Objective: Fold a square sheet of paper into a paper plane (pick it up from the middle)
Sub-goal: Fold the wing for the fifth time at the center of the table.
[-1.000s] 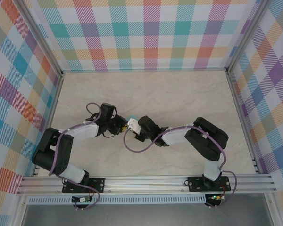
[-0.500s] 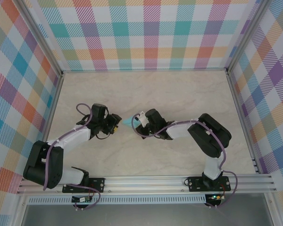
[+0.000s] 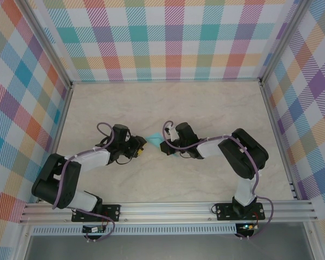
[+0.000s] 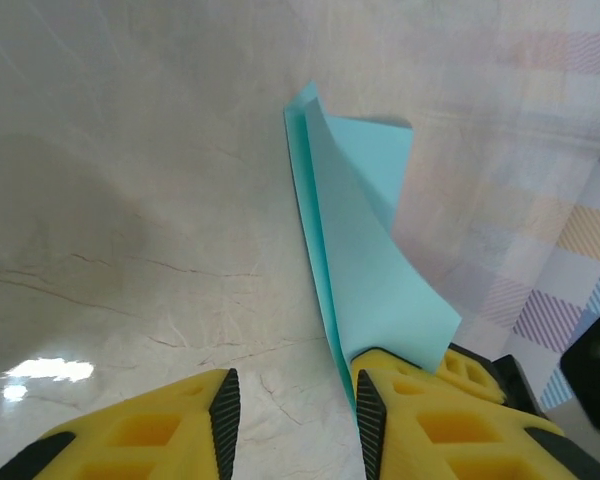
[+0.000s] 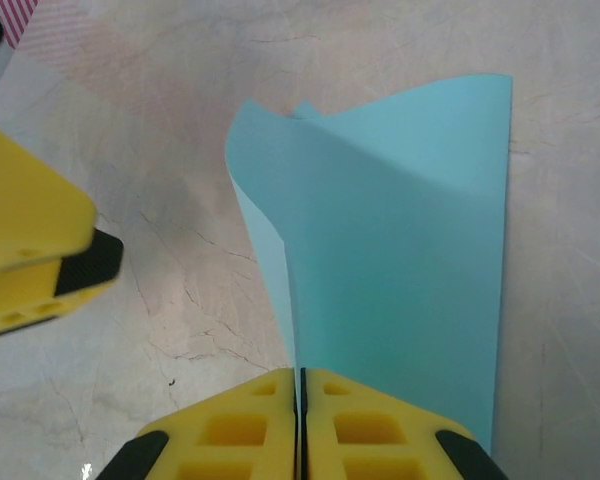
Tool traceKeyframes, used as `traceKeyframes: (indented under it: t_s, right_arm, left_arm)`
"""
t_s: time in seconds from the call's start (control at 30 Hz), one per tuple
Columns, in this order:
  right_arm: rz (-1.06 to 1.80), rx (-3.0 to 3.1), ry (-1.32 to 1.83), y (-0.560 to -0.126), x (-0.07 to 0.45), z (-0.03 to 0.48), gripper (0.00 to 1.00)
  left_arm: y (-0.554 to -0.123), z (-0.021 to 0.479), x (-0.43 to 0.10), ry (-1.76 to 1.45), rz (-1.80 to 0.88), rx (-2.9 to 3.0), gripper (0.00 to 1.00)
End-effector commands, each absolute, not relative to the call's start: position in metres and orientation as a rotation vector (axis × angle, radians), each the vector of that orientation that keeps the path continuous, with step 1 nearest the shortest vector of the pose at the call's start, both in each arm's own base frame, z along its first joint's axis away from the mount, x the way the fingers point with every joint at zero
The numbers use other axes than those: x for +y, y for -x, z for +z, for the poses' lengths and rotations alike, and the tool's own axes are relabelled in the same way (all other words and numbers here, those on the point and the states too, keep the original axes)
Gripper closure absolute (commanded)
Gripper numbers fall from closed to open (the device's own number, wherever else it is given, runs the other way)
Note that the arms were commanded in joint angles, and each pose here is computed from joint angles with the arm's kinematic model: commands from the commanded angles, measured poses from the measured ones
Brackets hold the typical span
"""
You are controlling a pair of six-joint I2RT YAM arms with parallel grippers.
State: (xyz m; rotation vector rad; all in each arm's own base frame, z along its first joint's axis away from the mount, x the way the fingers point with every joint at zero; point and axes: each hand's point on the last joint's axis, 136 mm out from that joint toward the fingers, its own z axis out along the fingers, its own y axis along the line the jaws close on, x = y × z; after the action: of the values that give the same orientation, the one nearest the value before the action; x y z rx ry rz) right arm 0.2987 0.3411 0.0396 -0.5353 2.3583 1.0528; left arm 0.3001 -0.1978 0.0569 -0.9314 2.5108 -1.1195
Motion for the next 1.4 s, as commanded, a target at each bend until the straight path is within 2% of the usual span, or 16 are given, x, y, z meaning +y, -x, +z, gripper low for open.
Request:
traceKeyframes:
  t_s: [0.0, 0.3, 0.5, 1.07, 1.37]
  right_arm:
    - [1.150, 2.354, 0.462, -0.296, 0.342, 0.050, 0.92]
    - [1.288, 2.409, 0.294, -0.297, 0.336, 0.046, 0.97]
    - [1.341, 2.445, 0.213, -0.298, 0.334, 0.039, 0.98]
    - [1.453, 2.498, 0.031, -0.298, 0.324, 0.027, 1.00]
    - [1.428, 2.530, 0.037, -0.295, 0.321, 0.019, 0.96]
  left_arm:
    - [-0.304, 0.062, -0.217, 0.868, -1.189, 2.504, 0.65]
    - [-0.312, 0.063, -0.235, 0.784, -1.205, 2.509, 0.78]
    - [-0.319, 0.066, -0.242, 0.746, -1.217, 2.491, 0.83]
    - [-0.327, 0.061, -0.259, 0.665, -1.269, 2.484, 0.86]
    - [-0.331, 0.056, -0.269, 0.637, -1.282, 2.494, 0.88]
